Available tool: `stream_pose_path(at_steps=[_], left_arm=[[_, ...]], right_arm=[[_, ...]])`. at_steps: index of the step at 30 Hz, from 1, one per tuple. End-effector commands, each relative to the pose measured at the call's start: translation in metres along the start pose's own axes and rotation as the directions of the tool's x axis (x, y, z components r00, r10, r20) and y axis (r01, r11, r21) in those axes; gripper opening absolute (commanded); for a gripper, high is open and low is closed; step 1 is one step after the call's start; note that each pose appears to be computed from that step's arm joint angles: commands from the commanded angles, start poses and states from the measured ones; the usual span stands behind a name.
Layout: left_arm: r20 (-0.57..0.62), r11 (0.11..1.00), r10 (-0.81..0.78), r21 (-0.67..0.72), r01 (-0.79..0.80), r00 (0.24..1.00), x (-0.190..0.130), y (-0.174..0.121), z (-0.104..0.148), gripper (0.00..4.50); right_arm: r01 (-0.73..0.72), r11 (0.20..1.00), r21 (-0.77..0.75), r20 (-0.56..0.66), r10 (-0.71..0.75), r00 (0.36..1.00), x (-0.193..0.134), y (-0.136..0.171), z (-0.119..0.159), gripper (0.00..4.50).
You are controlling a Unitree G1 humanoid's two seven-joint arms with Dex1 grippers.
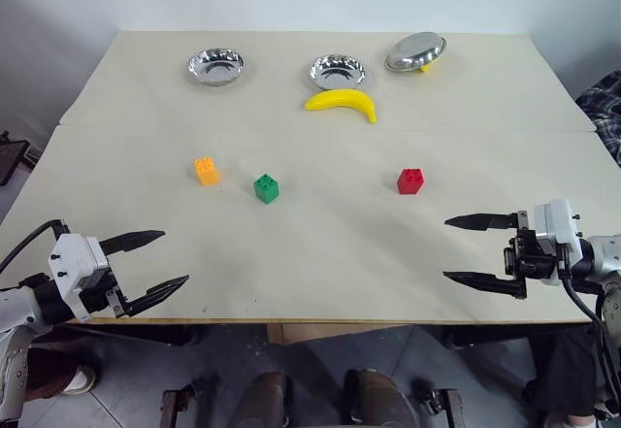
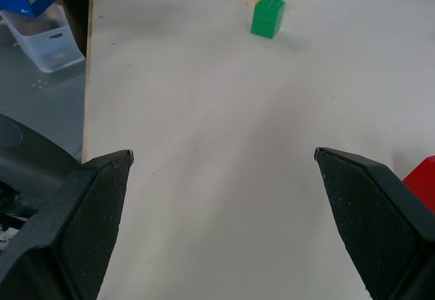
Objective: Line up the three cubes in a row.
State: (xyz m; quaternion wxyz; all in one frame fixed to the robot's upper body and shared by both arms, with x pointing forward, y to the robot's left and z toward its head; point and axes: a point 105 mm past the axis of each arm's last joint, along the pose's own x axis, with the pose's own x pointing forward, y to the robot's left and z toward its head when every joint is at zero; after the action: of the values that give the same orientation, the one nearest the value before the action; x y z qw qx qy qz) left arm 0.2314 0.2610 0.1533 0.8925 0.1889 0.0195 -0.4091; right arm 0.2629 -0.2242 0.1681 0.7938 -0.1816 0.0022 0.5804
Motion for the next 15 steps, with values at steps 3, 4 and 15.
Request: stream_pose_path(at_steps=[3,4,15], left_arm=[[0.026,0.999,-0.037,-0.007,0.038,0.999,0.006,-0.007,0.009,4.45],[0.034,0.999,-0.046,-0.027,0.047,0.998,0.008,-0.008,0.009,4.45],[0.178,0.973,-0.229,0.026,0.228,0.957,0.051,-0.034,0.041,4.45]], right_arm=[[0.119,0.993,0.011,0.055,-0.119,0.991,-0.002,-0.012,0.003,4.5],[0.169,0.985,0.034,0.059,-0.171,0.984,-0.005,-0.016,0.001,4.5],[0.571,0.812,0.117,-0.018,-0.574,0.819,-0.062,-0.038,-0.043,4.5]])
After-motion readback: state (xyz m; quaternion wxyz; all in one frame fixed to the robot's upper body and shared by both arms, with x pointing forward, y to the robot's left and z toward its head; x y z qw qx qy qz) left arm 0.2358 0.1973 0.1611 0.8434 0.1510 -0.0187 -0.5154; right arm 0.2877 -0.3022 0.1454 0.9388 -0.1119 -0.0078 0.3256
